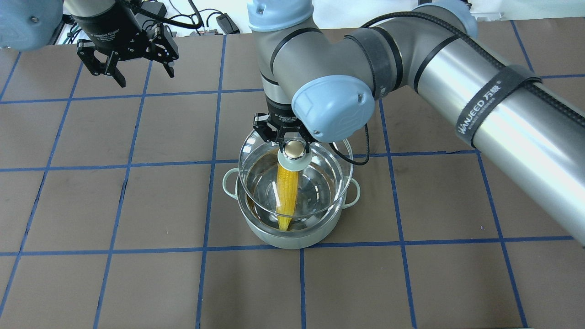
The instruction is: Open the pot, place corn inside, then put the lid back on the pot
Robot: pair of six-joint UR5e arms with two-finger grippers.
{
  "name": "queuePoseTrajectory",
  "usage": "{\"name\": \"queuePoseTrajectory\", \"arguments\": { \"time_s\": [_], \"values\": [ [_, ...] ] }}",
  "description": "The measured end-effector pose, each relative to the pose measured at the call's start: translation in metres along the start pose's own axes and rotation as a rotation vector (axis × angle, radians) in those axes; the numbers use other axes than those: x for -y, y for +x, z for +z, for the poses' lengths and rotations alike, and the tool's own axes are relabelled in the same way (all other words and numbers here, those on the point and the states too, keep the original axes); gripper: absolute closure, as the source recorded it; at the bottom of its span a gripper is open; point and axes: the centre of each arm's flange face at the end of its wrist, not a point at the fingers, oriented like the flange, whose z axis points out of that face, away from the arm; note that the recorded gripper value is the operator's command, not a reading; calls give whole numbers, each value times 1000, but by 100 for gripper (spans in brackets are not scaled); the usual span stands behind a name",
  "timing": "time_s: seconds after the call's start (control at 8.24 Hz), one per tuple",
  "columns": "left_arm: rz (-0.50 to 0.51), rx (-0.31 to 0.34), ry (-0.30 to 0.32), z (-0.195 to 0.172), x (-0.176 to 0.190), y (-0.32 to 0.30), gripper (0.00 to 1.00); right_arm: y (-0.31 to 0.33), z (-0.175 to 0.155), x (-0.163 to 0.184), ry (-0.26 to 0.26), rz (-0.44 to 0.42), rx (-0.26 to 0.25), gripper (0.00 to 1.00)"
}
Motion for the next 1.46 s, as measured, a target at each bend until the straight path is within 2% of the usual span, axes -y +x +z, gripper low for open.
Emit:
{"name": "queuePoseTrajectory", "arguments": {
  "time_s": [0.36, 0.73, 1.46],
  "values": [
    [-1, 46, 12, -1, 0, -5, 0, -12, 25, -15, -40, 8, -2, 78],
    [0, 54, 9, 2, -1, -6, 0, -17, 38, -23, -35, 7, 9, 78],
    [14, 42, 2, 6, -4, 10, 0, -17, 43, -24, -31, 24, 11, 79]
  ]
}}
